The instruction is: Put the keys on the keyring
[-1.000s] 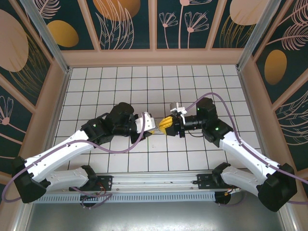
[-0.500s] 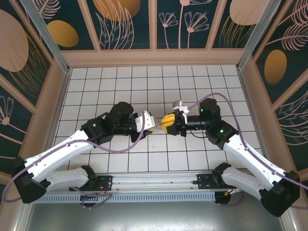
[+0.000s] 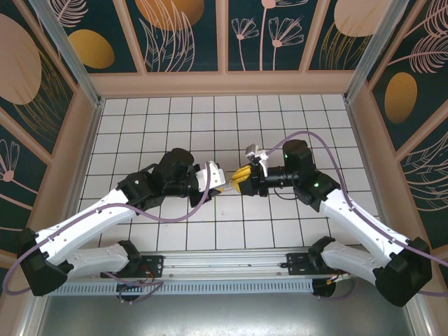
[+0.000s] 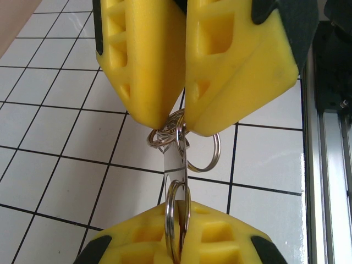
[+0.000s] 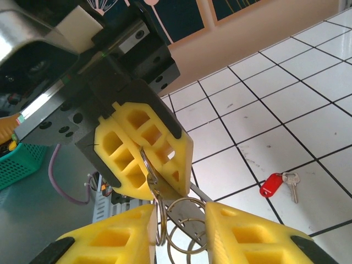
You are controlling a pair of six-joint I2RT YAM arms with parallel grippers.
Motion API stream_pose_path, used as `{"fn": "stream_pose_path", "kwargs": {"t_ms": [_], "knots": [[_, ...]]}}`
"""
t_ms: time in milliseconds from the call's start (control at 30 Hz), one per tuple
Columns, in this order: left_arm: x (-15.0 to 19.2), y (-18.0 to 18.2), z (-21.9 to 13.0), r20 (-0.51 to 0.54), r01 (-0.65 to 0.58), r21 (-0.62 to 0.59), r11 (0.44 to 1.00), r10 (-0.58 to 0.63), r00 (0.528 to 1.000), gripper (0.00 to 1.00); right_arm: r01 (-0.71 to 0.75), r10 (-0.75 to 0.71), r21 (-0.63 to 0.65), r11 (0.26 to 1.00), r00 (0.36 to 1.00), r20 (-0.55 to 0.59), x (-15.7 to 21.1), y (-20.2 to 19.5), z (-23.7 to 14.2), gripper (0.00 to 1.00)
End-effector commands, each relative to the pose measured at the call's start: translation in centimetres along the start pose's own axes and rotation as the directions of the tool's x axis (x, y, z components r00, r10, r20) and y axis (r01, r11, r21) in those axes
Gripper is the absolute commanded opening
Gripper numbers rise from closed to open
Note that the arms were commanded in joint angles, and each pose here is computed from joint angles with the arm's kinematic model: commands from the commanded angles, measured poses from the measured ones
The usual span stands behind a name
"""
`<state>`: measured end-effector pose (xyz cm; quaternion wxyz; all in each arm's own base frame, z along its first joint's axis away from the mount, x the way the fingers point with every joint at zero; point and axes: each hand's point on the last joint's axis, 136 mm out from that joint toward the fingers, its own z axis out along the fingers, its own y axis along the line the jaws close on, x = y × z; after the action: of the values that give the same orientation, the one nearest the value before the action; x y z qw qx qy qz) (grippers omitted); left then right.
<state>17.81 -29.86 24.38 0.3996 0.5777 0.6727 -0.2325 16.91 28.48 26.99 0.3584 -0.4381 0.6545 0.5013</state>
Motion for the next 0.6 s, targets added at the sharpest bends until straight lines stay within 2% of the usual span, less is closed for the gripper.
{"fn": "stream_pose_path", "kwargs": {"t_ms": [0,133,300,500,567], "knots": [[-2.63,0.78,-1.32,0.089,-0.032,-0.04,0.999,0.035,0.995,0.0,-0.003,0.003,0.003,1.0,1.0,0.005,-0.84,0.38,-0.18,0.29],[-2.69,0.8,-1.45,0.093,-0.031,-0.042,0.999,0.034,0.995,0.0,-0.004,0.004,0.001,1.0,1.0,-0.002,-0.66,0.34,-0.1,0.29],[-2.71,0.84,-1.44,0.094,-0.03,-0.046,0.998,0.034,0.995,0.0,-0.001,0.001,-0.001,1.0,1.0,-0.009,-0.6,0.32,-0.07,0.17],[-2.62,0.92,-1.33,0.088,-0.028,-0.047,0.998,0.032,0.996,0.0,0.019,-0.02,-0.011,1.0,1.0,-0.009,-0.89,0.74,-0.24,0.13],[-2.59,0.98,-1.29,0.086,-0.029,-0.05,0.998,0.033,0.996,0.0,0.027,-0.027,-0.019,0.999,1.0,-0.007,-1.04,0.93,-0.24,0.08]]}}
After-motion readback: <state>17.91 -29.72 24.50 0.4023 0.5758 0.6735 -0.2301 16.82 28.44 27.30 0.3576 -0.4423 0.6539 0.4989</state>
